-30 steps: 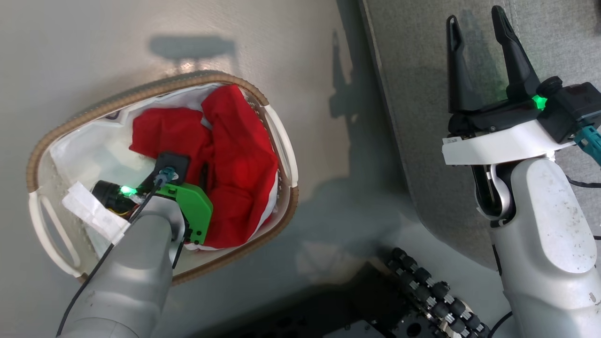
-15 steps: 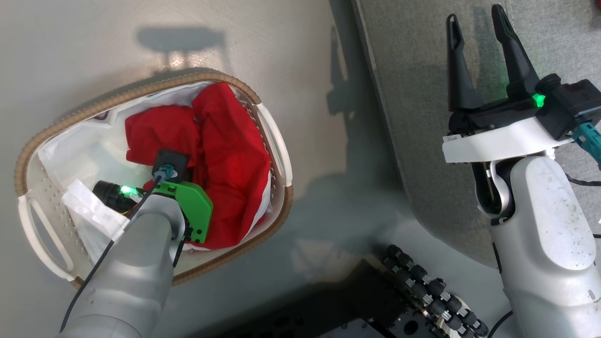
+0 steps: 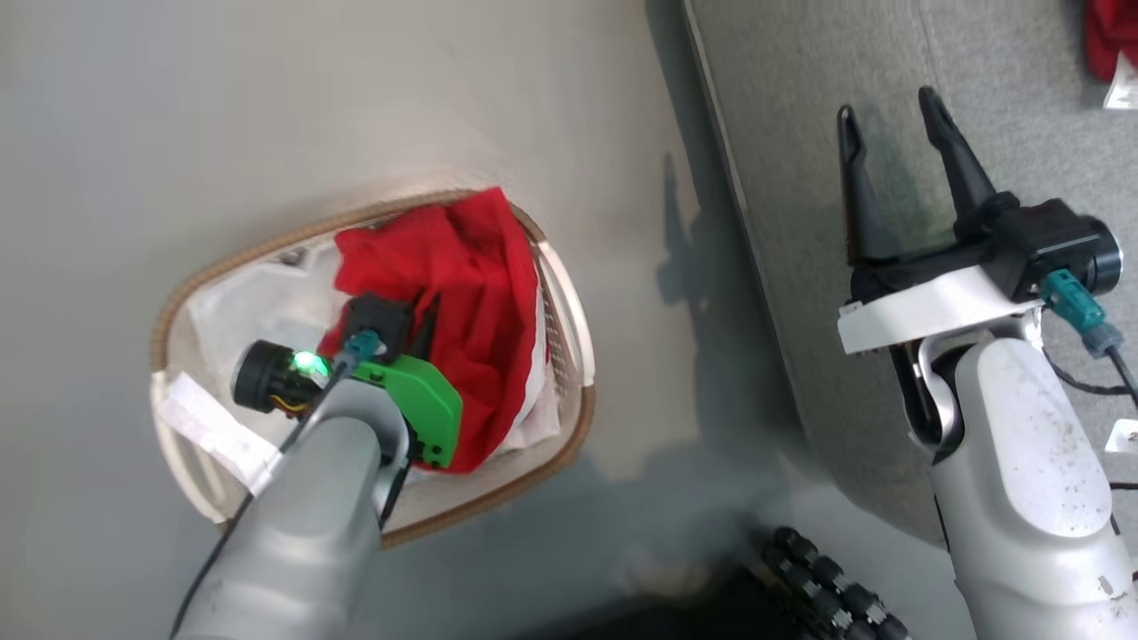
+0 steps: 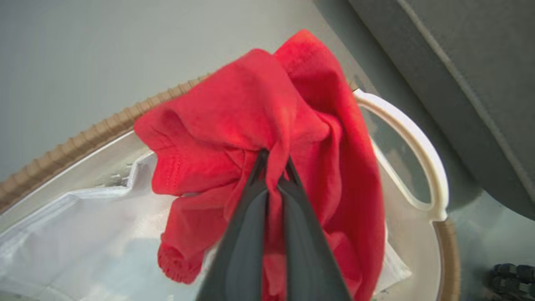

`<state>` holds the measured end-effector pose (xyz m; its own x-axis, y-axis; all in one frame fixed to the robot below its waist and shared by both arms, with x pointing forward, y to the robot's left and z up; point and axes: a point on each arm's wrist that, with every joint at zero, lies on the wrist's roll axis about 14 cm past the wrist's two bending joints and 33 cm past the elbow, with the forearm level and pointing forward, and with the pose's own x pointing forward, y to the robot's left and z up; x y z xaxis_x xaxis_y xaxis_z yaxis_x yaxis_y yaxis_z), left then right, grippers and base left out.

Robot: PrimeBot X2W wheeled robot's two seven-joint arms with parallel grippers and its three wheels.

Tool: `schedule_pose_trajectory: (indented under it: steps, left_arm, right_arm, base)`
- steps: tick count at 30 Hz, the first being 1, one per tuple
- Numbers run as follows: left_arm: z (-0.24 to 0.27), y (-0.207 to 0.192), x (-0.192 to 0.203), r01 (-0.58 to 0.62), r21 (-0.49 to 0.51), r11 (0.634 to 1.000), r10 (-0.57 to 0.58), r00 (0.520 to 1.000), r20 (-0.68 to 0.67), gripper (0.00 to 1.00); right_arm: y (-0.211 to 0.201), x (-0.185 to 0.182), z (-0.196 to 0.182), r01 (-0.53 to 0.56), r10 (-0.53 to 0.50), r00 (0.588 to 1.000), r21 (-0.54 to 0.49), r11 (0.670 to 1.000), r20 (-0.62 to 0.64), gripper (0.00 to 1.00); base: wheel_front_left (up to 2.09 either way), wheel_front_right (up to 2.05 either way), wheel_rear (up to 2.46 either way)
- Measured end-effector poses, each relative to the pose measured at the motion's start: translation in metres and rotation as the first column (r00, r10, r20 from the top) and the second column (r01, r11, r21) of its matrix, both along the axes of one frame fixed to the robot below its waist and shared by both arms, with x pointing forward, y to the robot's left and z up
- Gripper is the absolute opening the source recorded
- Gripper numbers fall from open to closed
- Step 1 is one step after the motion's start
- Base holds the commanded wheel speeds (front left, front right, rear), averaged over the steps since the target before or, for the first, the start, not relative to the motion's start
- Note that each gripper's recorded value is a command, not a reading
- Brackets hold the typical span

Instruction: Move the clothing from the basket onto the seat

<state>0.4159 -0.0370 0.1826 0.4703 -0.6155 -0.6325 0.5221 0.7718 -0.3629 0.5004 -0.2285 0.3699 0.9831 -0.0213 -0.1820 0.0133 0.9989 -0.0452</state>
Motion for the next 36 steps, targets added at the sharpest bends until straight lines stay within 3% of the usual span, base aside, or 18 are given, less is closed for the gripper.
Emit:
schedule_pose_trajectory:
  steps: [9, 16, 21, 29, 36]
  left_arm:
    - [0.084, 0.015, 0.024, -0.059, -0.072, 0.996, 0.073, 0.975, 0.209, 0.00]
    - [0.168, 0.026, 0.045, -0.036, -0.094, 0.995, 0.074, 0.897, 0.437, 0.00]
    - [0.226, 0.033, 0.052, -0.007, -0.080, 0.997, 0.052, 0.815, 0.578, 0.00]
    - [0.332, 0.033, 0.057, 0.050, -0.056, 0.997, 0.012, 0.627, 0.779, 0.00]
    - [0.409, 0.031, 0.047, 0.089, -0.032, 0.996, -0.015, 0.480, 0.877, 0.00]
  right_arm:
    - [0.015, -0.018, 0.032, -0.028, 0.028, 0.999, 0.002, 1.000, 0.039, 1.00]
    - [0.023, -0.043, 0.058, -0.038, 0.037, 0.997, 0.013, 0.999, 0.071, 1.00]
    - [0.030, -0.061, 0.079, -0.052, 0.050, 0.993, 0.020, 0.998, 0.110, 1.00]
    - [0.052, -0.084, 0.116, -0.111, 0.104, 0.976, 0.028, 0.993, 0.193, 1.00]
    - [0.073, -0.097, 0.148, -0.173, 0.159, 0.947, 0.026, 0.985, 0.278, 1.00]
  base:
    - [0.00, 0.00, 0.00]
    - [0.00, 0.00, 0.00]
    - [0.00, 0.00, 0.00]
    - [0.00, 0.00, 0.00]
    - [0.00, 0.00, 0.00]
